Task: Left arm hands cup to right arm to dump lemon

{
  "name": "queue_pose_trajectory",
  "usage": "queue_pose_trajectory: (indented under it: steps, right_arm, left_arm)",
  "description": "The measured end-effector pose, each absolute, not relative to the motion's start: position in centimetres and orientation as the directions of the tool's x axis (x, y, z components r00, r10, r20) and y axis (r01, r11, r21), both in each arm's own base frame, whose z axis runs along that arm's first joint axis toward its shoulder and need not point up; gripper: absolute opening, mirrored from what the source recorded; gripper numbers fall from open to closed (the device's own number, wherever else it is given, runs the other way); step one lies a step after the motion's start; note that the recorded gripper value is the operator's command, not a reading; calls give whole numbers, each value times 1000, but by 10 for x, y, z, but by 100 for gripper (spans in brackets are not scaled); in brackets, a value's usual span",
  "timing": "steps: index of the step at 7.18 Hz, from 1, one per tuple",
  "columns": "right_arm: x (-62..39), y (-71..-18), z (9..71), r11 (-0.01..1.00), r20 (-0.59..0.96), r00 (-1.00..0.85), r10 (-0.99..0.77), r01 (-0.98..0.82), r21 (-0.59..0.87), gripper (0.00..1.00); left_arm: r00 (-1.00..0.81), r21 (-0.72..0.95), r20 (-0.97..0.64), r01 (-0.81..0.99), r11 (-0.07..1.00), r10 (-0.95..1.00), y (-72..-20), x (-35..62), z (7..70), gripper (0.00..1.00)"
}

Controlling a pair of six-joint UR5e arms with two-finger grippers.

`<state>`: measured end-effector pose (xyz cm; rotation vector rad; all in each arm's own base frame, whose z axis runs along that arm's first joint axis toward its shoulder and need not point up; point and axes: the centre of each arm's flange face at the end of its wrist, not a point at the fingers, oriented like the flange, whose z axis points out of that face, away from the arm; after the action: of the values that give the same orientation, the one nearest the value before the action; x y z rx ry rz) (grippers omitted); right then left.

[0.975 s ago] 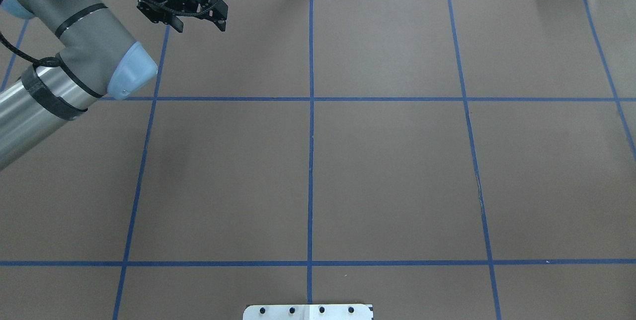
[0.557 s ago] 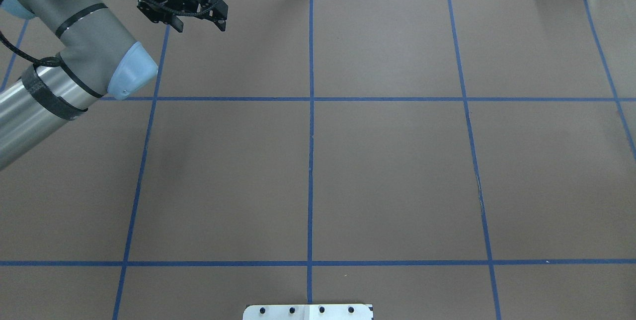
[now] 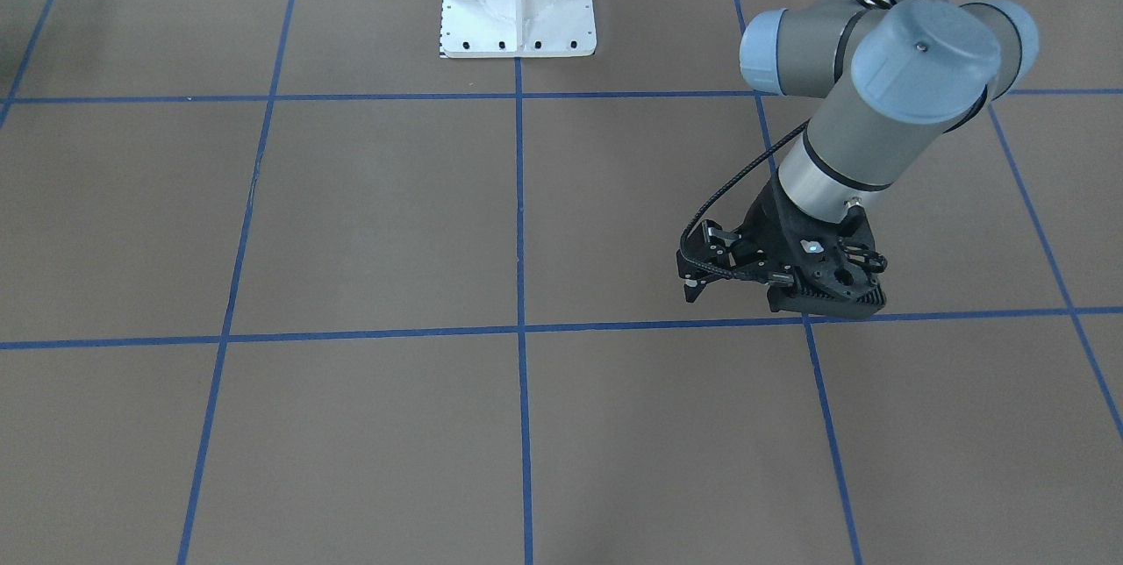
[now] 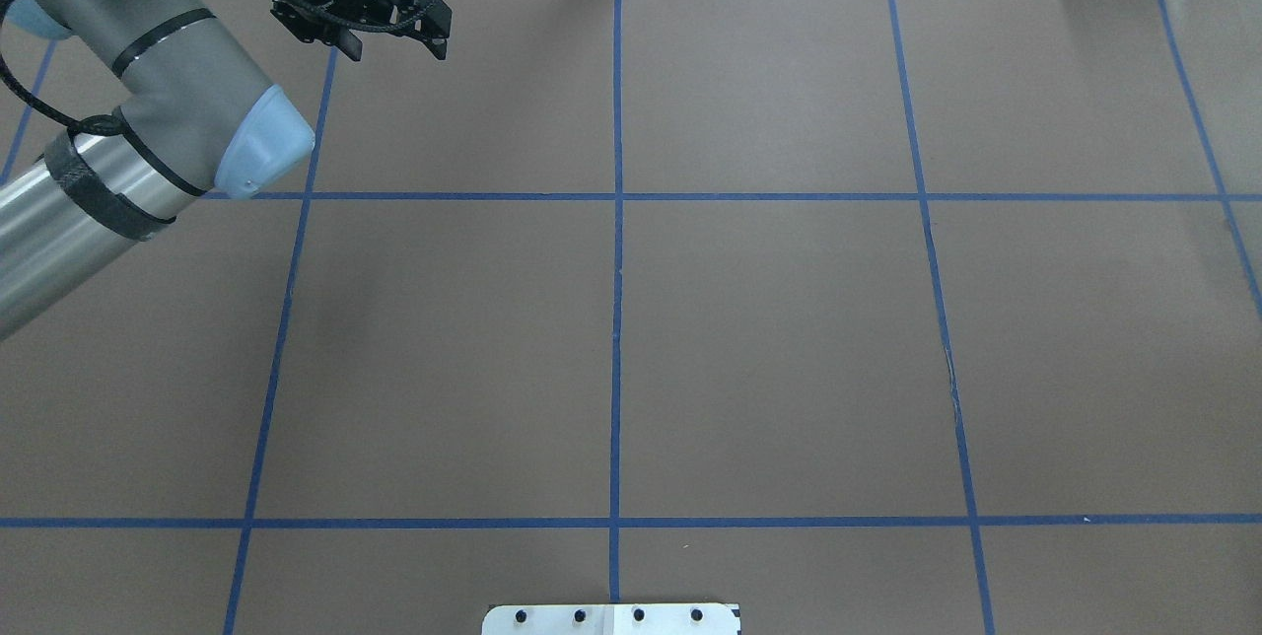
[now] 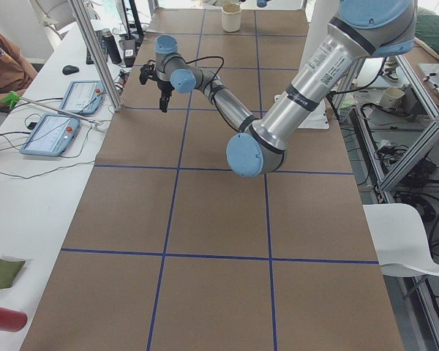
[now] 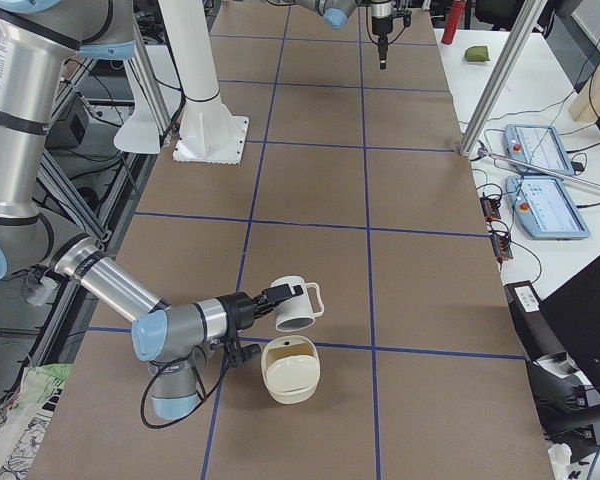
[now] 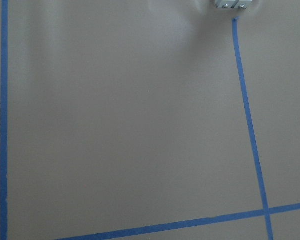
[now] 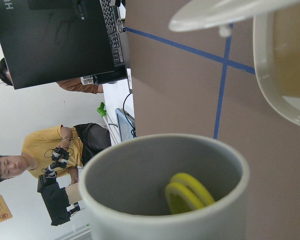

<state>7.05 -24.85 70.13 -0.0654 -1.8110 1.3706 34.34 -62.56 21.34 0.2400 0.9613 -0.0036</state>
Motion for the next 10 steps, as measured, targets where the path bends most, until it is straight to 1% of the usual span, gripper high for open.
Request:
queue_pose_trajectory:
  steps: [4,10]
  right_arm:
    - [75,-243,706,317,392,-759,520,-254,-914,14]
    - [81,-234,712,198,140,-835,531,-38,-979,17]
  left_arm:
    - [576,205,-810,110,973,106,-624,345,212,100]
    - [644,197,-760,96,976,90,-605,364,190,100]
